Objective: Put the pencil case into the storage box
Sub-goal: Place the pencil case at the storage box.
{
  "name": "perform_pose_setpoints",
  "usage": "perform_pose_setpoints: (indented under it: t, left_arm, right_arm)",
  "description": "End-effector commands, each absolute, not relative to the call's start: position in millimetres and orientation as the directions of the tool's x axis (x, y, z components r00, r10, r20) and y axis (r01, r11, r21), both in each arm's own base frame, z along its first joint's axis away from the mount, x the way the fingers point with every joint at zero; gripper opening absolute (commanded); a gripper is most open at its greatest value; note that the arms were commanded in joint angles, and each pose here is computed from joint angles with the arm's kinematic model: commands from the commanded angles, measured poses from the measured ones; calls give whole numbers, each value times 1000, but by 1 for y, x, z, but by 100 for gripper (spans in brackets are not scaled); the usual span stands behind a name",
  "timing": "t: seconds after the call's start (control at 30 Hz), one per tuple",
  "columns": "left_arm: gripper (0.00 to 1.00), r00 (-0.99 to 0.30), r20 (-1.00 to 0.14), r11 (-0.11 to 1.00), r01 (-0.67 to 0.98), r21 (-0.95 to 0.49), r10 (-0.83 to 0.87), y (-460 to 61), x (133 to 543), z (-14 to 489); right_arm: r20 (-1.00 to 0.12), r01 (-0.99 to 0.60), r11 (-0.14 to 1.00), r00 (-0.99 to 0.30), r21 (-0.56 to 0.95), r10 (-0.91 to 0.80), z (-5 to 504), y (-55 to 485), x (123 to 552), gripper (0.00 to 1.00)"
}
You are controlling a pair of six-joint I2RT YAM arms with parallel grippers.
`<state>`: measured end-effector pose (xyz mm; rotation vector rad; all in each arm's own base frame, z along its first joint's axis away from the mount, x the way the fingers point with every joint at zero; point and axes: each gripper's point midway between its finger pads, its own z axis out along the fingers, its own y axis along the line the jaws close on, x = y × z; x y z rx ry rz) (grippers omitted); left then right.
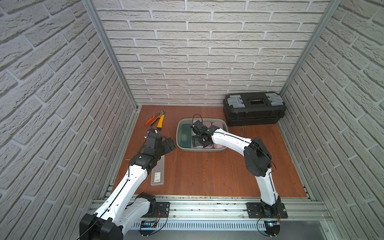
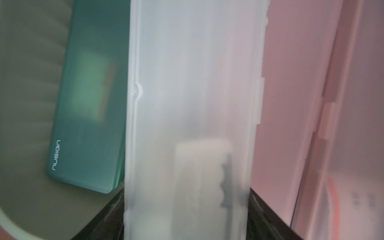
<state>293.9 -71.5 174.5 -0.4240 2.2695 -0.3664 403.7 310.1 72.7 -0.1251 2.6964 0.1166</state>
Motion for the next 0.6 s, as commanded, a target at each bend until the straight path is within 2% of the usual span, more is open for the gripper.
perform_pose_setpoints:
  t: [0.0,0.13,0.57]
  left_arm:
    - [99,-630,-660,906,-191,-378,-408,-68,291,174]
    - [99,-632,-661,908,-196,-370,-405,-67,289,172]
    - [98,-627,-661,909,-243,-337,-413,-52,283,166]
  right_arm:
    - [-458,-85,990,-889,112,-24,90,318,413,75]
    - [-452,-100,986,-892,136,-28,91,321,409,82]
    - [-475,-175,957,-879,233,-45,118,330,406,91]
